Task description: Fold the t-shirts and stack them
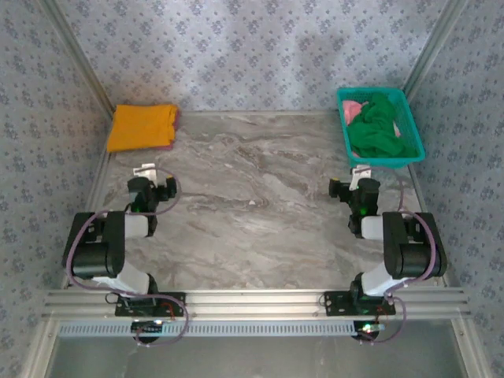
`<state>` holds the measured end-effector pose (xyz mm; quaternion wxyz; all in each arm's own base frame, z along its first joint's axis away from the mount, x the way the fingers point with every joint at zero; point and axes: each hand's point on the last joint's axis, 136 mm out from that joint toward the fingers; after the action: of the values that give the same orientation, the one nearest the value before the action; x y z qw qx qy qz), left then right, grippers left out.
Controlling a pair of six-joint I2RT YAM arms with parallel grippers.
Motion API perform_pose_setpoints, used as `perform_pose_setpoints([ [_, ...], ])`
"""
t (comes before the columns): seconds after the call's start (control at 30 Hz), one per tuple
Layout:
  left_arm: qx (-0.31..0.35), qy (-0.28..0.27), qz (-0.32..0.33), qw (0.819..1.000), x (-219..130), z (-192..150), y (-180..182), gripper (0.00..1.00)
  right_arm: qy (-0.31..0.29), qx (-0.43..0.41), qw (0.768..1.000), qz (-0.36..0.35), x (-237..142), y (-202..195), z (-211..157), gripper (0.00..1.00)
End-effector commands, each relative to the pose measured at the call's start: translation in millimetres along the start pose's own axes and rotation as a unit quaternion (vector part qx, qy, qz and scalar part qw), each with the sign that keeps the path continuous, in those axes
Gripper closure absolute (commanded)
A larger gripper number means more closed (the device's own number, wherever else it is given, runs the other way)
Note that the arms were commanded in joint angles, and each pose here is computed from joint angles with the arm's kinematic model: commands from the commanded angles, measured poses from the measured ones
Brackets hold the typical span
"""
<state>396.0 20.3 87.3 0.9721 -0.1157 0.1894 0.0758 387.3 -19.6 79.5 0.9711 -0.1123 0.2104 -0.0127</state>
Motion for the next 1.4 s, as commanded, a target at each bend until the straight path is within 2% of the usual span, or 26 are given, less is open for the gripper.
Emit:
perform_pose_setpoints([
  [0.0, -0.002, -0.005, -0.002, 1.0, 0, 2, -2, 0.02, -0.005, -0.007, 1.0, -0.001, 2, -2, 5, 0.0],
  [0.5, -0.008, -0.002, -0.009, 1.0, 0, 3, -1, 0.02, -0.005, -0.006, 1.0, 0.0, 2, -2, 5, 0.0],
  [0.57, -0.006, -0.013, -0.013, 1.0, -2, 10, -4, 0.02, -0.017, -0.014, 1.0, -0.017, -5, -4, 17, 0.07],
  [0.6, 0.011, -0.016, -0.019, 1.0, -9, 23, -14, 0.02, 0.004, -0.031, 0.998, -0.049, -16, -10, 33, 0.06],
  [0.63, 0.031, -0.001, -0.021, 0.999, -21, 37, -27, 0.02, 0.014, -0.012, 0.998, -0.063, -32, -18, 59, 0.07],
  [0.67, 0.033, -0.011, -0.03, 0.999, -36, 60, -41, 0.02, -0.001, 0.008, 0.998, -0.057, -45, -21, 88, 0.08],
  [0.73, -0.01, -0.065, -0.089, 0.994, -74, 118, -79, 0.02, -0.028, 0.046, 0.998, -0.029, -61, -24, 138, 0.07],
  [0.8, -0.037, -0.07, -0.145, 0.986, -88, 153, -117, 0.02, 0.007, 0.069, 0.998, -0.004, -54, -23, 162, 0.06],
  [0.83, -0.034, -0.043, -0.162, 0.985, -86, 161, -141, 0.02, 0.041, 0.079, 0.996, 0.007, -45, -24, 169, 0.07],
  [0.9, 0.004, 0.01, -0.202, 0.979, -79, 159, -198, 0.02, 0.102, 0.1, 0.989, 0.025, -25, -22, 179, 0.08],
  [0.97, 0.04, 0.043, -0.241, 0.969, -75, 150, -253, 0.02, 0.134, 0.122, 0.982, 0.045, -2, -24, 186, 0.1],
  [1.03, 0.066, 0.07, -0.294, 0.951, -73, 135, -308, 0.02, 0.164, 0.155, 0.972, 0.063, 23, -36, 189, 0.13],
  [1.1, 0.081, 0.102, -0.328, 0.936, -72, 115, -348, 0.02, 0.195, 0.183, 0.961, 0.074, 46, -48, 183, 0.17],
  [1.13, 0.089, 0.112, -0.343, 0.928, -73, 106, -366, 0.02, 0.209, 0.196, 0.955, 0.076, 58, -56, 181, 0.2],
  [1.23, 0.113, 0.132, -0.38, 0.909, -78, 77, -407, 0.02, 0.246, 0.201, 0.947, 0.047, 87, -84, 166, 0.2],
  [1.37, 0.126, 0.15, -0.4, 0.895, -84, 48, -433, 0.02, 0.289, 0.226, 0.93, 0.032, 112, -105, 140, 0.2],
])
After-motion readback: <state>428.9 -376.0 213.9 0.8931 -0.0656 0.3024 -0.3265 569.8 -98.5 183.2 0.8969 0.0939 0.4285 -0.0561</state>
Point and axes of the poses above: each hand's point on the last joint's axis, 136 mm out from that joint toward the fingers, its own x axis out along the fingers, its own y axis along the line the jaws close on, z = x × y, and after that the axes turned 13 degrees about -x, right-handed
